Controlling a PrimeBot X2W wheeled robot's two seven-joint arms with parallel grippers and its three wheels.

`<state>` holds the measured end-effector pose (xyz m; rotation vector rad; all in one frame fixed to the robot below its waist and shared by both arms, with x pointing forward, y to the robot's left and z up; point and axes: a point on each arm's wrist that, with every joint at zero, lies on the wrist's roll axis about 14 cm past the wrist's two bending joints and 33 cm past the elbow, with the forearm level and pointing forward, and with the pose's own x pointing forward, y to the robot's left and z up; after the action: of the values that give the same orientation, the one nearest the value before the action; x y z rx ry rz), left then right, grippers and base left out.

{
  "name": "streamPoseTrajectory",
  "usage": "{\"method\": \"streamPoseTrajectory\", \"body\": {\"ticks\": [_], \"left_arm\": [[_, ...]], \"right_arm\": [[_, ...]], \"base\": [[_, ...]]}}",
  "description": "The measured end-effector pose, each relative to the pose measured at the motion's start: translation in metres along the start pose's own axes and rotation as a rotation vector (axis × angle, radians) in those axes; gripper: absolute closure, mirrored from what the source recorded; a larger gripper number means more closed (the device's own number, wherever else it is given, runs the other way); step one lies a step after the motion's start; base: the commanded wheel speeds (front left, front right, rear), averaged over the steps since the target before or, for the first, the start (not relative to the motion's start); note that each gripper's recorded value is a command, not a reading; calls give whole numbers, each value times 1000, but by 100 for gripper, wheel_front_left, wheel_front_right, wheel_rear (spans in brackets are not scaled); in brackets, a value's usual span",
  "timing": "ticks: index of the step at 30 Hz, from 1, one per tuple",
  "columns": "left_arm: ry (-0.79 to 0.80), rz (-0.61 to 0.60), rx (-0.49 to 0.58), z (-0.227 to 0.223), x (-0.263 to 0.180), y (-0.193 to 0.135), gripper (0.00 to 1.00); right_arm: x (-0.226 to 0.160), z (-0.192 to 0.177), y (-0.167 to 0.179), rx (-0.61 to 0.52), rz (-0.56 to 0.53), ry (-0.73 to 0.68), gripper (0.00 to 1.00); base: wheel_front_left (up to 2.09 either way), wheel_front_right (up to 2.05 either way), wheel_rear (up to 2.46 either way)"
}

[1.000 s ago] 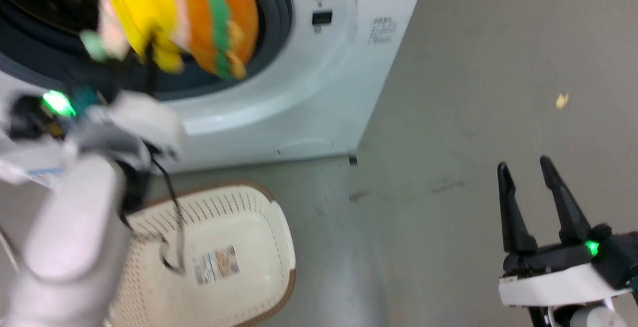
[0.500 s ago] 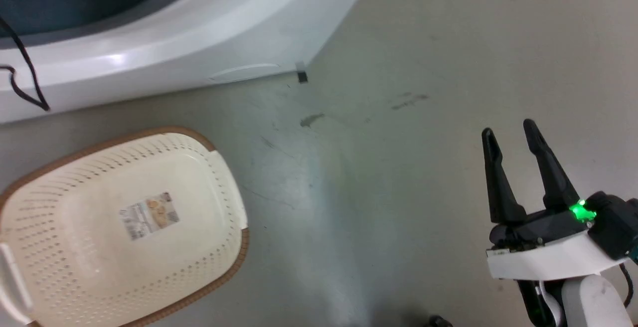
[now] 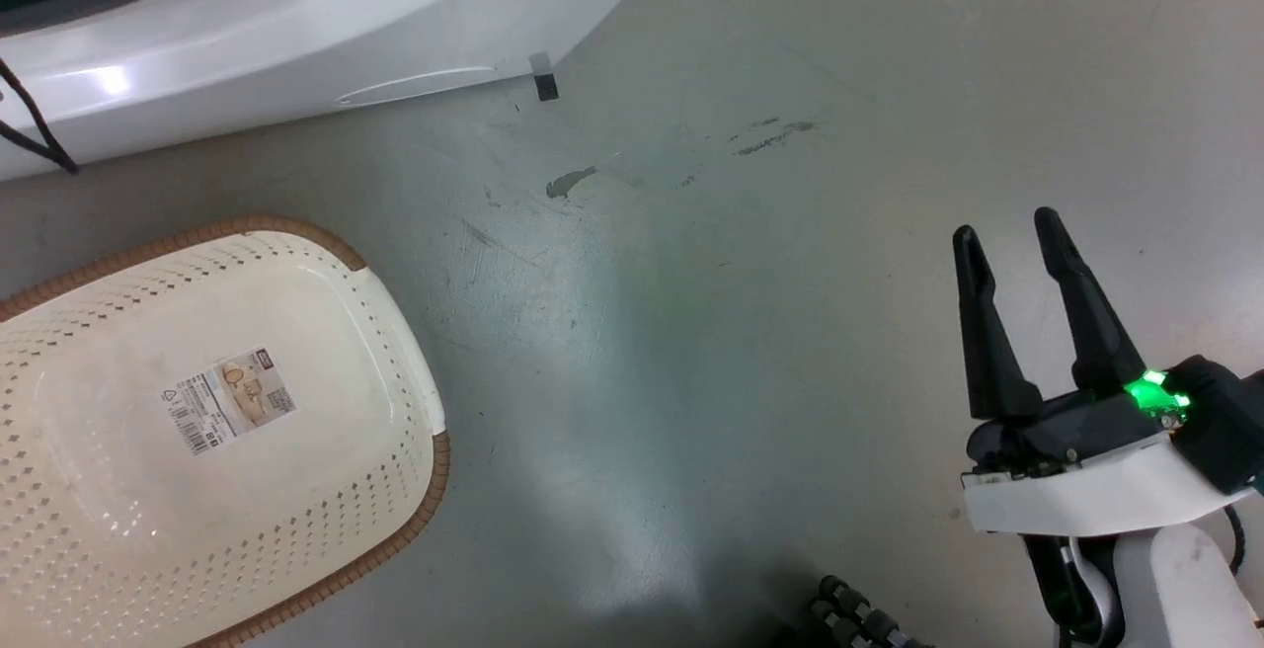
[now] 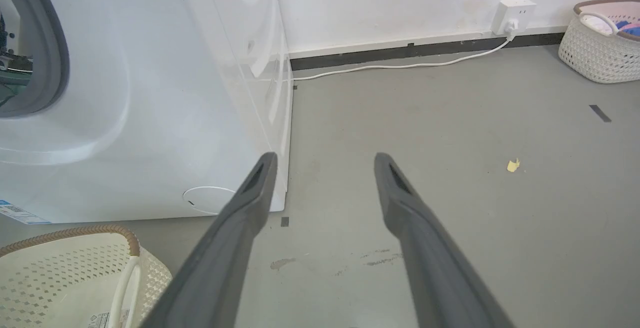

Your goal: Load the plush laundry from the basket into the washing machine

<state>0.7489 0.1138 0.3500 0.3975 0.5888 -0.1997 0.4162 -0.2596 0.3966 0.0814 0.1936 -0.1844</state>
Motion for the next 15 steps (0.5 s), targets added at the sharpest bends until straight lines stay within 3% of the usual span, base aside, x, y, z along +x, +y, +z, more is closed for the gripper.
{"method": "streamPoseTrajectory", "body": {"ticks": [5,6,7,15], "left_arm": [[-19,1,-7,0,-2,2,100],[-31,8,-8,2,-4,4,4],[-45,13,-9,5,-5,5,0],[-146,11,-54,17,-36,10,0]], "right_arm": [[3,-2,4,10,10,0,0],[4,-1,4,11,11,-4,0],[4,1,4,12,12,-11,0],[1,36,6,-7,26,-105,0]], "base": [[0,0,0],[0,0,0],[0,0,0],[0,0,0]]}}
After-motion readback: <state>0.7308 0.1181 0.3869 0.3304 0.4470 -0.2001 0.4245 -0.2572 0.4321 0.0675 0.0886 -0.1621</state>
